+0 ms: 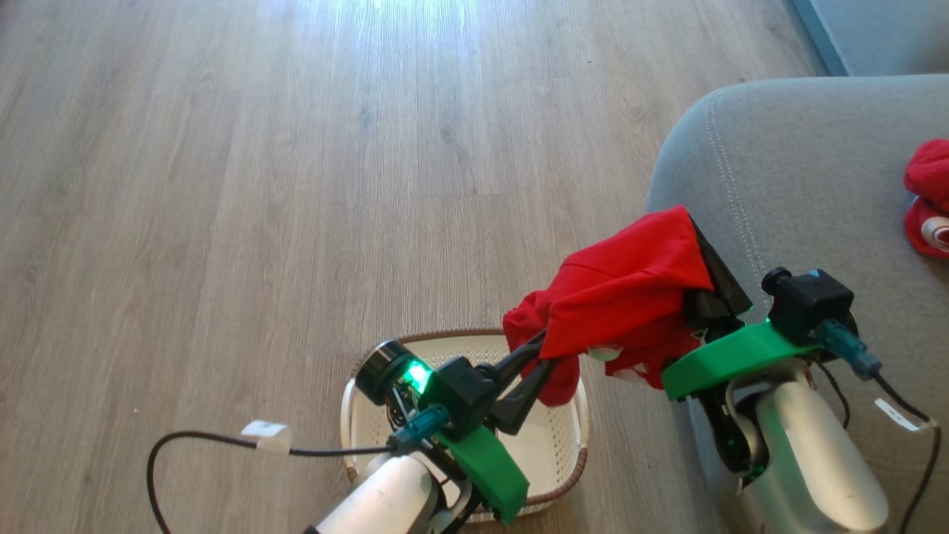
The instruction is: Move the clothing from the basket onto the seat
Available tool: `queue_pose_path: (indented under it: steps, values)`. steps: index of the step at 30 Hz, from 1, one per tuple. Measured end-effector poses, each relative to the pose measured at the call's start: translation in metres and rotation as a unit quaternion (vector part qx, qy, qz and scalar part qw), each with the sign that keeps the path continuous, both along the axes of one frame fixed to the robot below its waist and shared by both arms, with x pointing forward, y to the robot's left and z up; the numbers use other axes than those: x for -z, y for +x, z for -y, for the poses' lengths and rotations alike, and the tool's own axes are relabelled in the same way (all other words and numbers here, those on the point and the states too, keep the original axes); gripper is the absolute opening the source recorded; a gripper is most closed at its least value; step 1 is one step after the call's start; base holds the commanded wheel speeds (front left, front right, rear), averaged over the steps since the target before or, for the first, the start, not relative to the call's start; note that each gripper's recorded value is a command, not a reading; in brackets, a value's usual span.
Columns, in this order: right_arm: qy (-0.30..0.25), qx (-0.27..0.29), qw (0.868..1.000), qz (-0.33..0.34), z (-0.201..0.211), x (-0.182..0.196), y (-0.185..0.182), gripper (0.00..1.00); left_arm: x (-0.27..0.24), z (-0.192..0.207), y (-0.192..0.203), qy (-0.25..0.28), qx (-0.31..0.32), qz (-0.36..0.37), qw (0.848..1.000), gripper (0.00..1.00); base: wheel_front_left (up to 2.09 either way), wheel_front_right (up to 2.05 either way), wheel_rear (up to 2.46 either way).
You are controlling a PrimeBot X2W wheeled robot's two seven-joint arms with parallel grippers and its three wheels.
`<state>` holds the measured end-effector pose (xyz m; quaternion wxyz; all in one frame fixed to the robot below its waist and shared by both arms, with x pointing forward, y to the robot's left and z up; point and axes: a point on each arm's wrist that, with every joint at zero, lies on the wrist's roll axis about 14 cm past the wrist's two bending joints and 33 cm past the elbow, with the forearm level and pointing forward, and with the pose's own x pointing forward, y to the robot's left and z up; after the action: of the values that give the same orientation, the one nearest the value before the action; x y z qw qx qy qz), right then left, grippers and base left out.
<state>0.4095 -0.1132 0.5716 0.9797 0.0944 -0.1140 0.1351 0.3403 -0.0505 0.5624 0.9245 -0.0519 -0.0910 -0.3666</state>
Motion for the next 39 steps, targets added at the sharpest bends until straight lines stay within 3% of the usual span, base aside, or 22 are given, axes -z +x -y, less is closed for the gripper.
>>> queue_pose_path:
  steps: [1, 2, 3, 28, 39]
  values:
    - [0.006, 0.000, 1.000, -0.002, 0.000, 0.000, 0.000, 0.00, 0.000, 0.000, 0.000, 0.000, 0.000, -0.001, 1.000, 0.17, 0.00, 0.00, 0.00]
    - [0.013, 0.000, 1.000, -0.004, 0.001, 0.001, 0.000, 0.00, 0.001, -0.001, 0.000, 0.001, -0.001, -0.002, 1.000, 0.50, 0.00, 0.00, 0.00]
    - [0.019, 0.000, 1.000, -0.006, 0.001, 0.002, 0.001, 0.00, 0.002, -0.001, 0.001, 0.001, -0.002, -0.002, 1.000, 1.00, 0.00, 0.00, 0.00]
    - [0.026, 0.069, 0.997, 0.011, 0.047, -0.009, 0.003, 0.00, 0.032, -0.027, 0.006, 0.030, -0.045, -0.032, 0.998, 1.00, 0.00, 0.00, 0.00]
    - [0.016, 0.125, 0.992, -0.030, 0.084, 0.023, -0.016, 0.00, 0.049, -0.031, -0.003, 0.036, -0.047, -0.055, 0.997, 1.00, 0.00, 0.00, 0.00]
